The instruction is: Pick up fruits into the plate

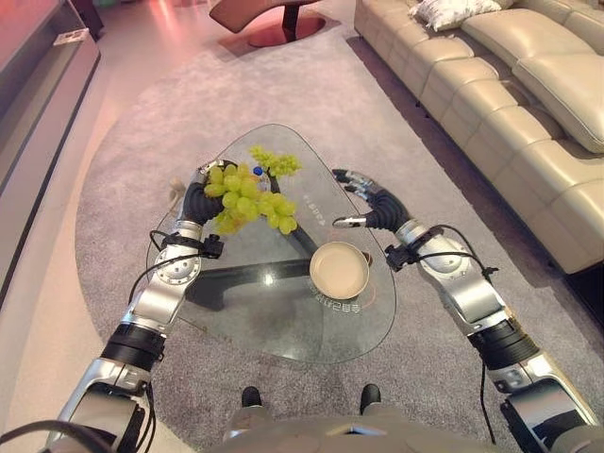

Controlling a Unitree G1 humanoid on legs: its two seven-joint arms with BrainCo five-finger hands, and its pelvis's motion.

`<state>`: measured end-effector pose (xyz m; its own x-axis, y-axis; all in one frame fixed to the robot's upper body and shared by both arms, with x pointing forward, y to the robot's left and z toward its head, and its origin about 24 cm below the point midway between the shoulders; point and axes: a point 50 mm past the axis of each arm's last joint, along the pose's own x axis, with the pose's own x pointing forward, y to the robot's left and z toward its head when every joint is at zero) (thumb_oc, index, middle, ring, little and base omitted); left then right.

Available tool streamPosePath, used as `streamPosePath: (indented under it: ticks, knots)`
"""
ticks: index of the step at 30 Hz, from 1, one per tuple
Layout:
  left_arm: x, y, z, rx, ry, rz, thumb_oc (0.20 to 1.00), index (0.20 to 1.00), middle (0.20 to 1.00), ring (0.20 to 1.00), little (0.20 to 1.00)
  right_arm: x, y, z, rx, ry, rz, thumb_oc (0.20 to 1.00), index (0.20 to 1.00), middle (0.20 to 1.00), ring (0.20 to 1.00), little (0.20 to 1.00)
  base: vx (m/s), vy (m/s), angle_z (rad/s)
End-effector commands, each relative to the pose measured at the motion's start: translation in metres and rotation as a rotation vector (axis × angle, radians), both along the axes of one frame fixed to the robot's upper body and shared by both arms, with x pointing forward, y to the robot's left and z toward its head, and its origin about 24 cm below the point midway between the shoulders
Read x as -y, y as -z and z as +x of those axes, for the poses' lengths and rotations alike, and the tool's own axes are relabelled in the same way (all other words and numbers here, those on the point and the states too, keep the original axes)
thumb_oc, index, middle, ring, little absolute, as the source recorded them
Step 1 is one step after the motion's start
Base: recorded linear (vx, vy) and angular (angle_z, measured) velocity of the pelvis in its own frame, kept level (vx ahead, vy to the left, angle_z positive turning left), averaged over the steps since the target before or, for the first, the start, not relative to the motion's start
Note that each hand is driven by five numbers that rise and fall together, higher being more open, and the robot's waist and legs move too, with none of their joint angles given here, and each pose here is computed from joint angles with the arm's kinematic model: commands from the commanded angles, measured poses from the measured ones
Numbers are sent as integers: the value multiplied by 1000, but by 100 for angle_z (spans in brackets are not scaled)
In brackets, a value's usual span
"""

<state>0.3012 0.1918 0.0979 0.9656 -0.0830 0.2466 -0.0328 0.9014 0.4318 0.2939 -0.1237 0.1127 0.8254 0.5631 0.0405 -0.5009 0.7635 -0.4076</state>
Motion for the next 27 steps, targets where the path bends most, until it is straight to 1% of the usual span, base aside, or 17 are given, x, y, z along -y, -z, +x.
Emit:
streamPosePath:
  ticks: [1,6,9,14,24,27]
  knots:
    - [7,-29,6,144,23,66,200,200,200,200,200,-27,-42,-3,134,-110,92,1000,1000,1000,1000,1000,0,0,0]
    - [11,-31,8,192,-19,205,200,200,200,200,200,-45,-42,-6,35,-183,139,1000,1000,1000,1000,1000,0,0,0]
    - [9,-38,9,270,-66,335,200,200,200,200,200,-56,-36,-9,-50,-218,166,1000,1000,1000,1000,1000,0,0,0]
    - [10,-49,11,391,-110,481,200,200,200,200,200,-67,-33,-10,-104,-251,185,1000,1000,1000,1000,1000,0,0,0]
    - [12,-57,12,536,-182,651,200,200,200,200,200,-87,-28,-17,-247,-312,264,1000,1000,1000,1000,1000,0,0,0]
    - [14,-58,12,556,-187,660,200,200,200,200,200,-91,-26,-19,-262,-314,274,1000,1000,1000,1000,1000,0,0,0]
